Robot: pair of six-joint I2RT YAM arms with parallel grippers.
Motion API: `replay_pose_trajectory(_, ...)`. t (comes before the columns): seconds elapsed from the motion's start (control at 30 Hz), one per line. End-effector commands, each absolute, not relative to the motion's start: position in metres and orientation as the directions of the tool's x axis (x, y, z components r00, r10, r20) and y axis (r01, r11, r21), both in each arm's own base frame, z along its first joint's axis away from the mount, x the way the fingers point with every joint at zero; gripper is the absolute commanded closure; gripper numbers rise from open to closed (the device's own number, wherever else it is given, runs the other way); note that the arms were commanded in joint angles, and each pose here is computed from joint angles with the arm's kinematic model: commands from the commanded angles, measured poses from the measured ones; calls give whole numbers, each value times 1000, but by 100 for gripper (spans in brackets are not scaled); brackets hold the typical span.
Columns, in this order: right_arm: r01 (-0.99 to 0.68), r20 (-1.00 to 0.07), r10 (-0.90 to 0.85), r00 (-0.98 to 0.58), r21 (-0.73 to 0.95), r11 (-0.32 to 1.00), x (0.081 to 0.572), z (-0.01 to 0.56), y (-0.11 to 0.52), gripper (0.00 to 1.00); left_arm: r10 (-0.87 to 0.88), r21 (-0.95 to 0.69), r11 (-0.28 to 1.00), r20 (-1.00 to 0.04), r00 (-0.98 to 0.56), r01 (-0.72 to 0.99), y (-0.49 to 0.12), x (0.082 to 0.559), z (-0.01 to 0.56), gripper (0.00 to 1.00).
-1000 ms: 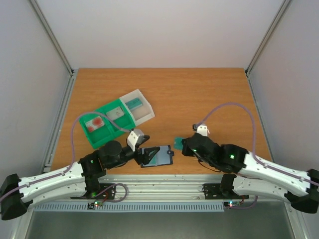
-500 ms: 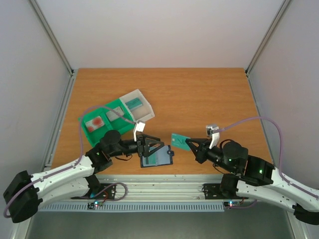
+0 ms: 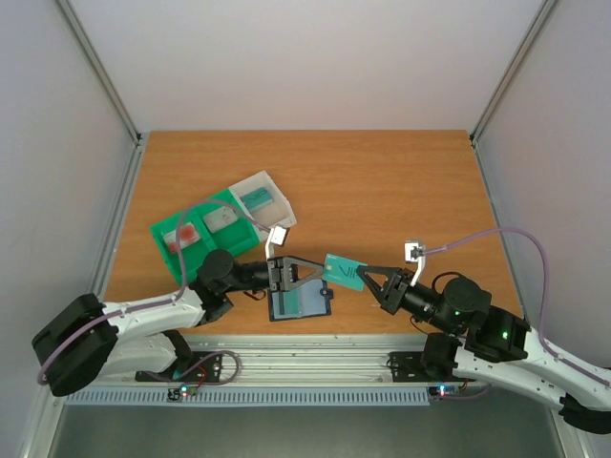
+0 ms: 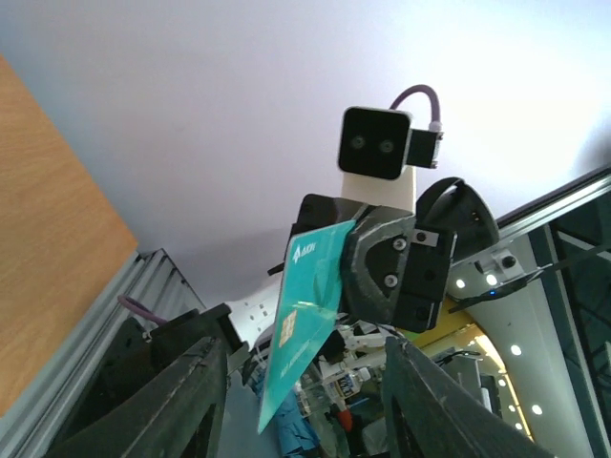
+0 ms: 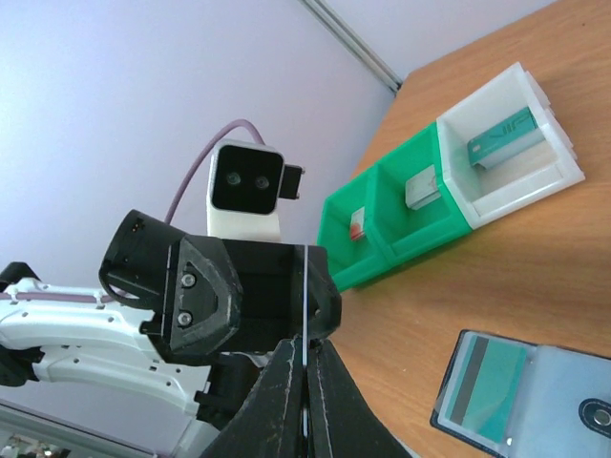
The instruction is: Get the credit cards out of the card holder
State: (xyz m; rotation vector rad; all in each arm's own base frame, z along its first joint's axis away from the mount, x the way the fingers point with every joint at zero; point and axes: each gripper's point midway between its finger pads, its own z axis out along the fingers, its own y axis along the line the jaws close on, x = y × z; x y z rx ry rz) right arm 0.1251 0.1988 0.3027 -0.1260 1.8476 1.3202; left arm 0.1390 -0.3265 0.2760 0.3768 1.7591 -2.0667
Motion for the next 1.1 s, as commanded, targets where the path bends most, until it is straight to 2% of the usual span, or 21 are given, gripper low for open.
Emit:
replay_pose_trajectory(0.0, -491, -630, 418, -655, 775, 398, 127, 308, 199, 99, -154, -836, -250, -464, -873, 488, -320, 131, 298, 57)
replay_pose_trajectory(0.23, -480, -626, 422, -656, 777, 407, 129, 305, 198, 99, -151, -843, -237, -459, -876, 483, -321, 133, 294, 70)
replay_pose_trajectory(0.43, -472, -615, 423, -665, 785, 401, 129, 305, 200, 99, -152, -843, -225, -466, -872, 489, -320, 132, 293, 98)
replay_pose_trajectory(0.73, -443, -602, 415, -682, 792, 420, 129, 296, 199, 98, -213, -824, -190, -497, -842, 534, -308, 132, 291, 100)
replay_pose_trajectory(0.8, -441, -608, 412, -679, 786, 433, 130, 295, 197, 92, -233, -827, -163, -497, -836, 538, -304, 135, 288, 100)
replay_pose_trajectory(0.87, -433, -615, 415, -671, 779, 454, 131, 293, 193, 77, -243, -830, -129, -505, -828, 543, -302, 137, 284, 100)
replay_pose_trajectory(0.97, -411, -621, 416, -664, 768, 490, 134, 289, 187, 49, -259, -819, -83, -533, -805, 568, -298, 139, 283, 100)
replay_pose_trajectory(1.07, -396, -634, 393, -666, 747, 534, 135, 281, 183, 34, -279, -815, 9, -558, -781, 579, -294, 147, 274, 99)
